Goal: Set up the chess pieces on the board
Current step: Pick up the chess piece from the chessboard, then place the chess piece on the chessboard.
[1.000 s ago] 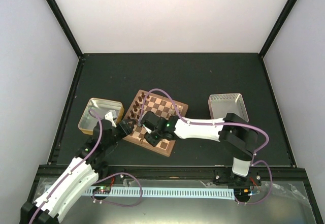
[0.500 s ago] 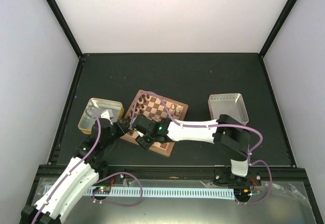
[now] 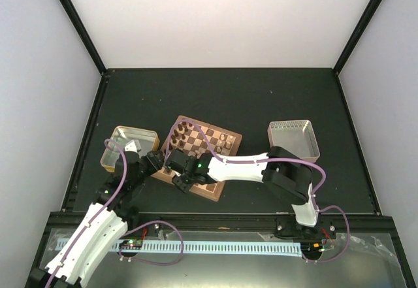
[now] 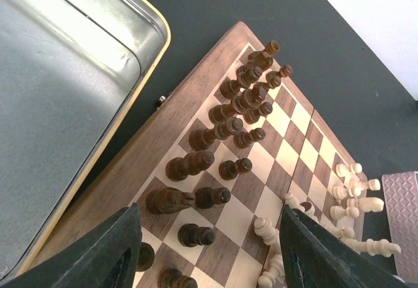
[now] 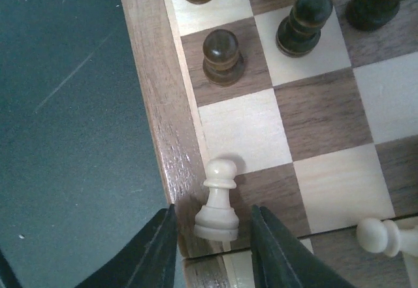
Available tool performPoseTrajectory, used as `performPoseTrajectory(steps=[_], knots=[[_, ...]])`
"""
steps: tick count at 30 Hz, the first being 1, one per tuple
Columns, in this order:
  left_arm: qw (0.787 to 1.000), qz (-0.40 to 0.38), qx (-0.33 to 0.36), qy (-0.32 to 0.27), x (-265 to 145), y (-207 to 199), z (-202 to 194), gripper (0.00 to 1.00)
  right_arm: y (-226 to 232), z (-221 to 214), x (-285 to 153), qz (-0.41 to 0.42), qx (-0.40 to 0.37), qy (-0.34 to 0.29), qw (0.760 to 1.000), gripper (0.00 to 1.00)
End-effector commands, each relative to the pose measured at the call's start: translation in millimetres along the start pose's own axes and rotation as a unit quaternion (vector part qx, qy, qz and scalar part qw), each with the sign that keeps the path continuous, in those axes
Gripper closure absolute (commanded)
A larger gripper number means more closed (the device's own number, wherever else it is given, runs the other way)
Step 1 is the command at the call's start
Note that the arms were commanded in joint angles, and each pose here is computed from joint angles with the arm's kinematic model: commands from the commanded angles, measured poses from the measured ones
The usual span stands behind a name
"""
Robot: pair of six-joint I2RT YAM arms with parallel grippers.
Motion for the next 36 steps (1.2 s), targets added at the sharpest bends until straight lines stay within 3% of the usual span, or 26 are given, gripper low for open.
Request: performPoseTrajectory(steps=[1, 3, 6, 14, 25, 31, 36], knots=[[1.000, -0.011, 0.006, -0.009, -6, -6, 7, 0.40, -1, 6, 2, -0.015, 0.001, -0.010, 1.000, 0.74], [1.000, -0.014, 0.007, -0.008, -7, -6, 6, 0.40, -3, 3, 2, -0.019, 0.001, -0.005, 1.000, 0.83], [1.000, -0.025, 0.009, -0.002, -6, -9, 5, 0.40, -5, -1, 0, -0.022, 0.005, -0.011, 1.000, 0.88], [0.990, -0.121, 0.037, 0.066, -6, -27, -10, 0.35, -6, 12, -37, -0.009, 0.016, -0.109, 0.994, 0.90], [0.929, -0.327, 0.023, 0.170, -12, -70, -24, 0.31, -16, 5, -88, 0.018, 0.040, -0.230, 0.972, 0.90], [0.898, -0.376, 0.028, 0.225, -16, -86, -25, 0.43, -21, 8, -103, 0.018, 0.051, -0.260, 0.964, 0.90], [0.900, -0.372, 0.022, 0.226, -17, -83, -27, 0.58, -25, 6, -109, 0.017, 0.063, -0.275, 0.959, 0.90]])
Point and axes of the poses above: each gripper's point midway between its finger pads, its own x axis out along the fingers, its own y axis along the line the jaws close on, z = x × y, the point moved 7 cm from there along -x, back along the fingers, and after that the axes turned 1 degree about x, right-handed, at the moved point
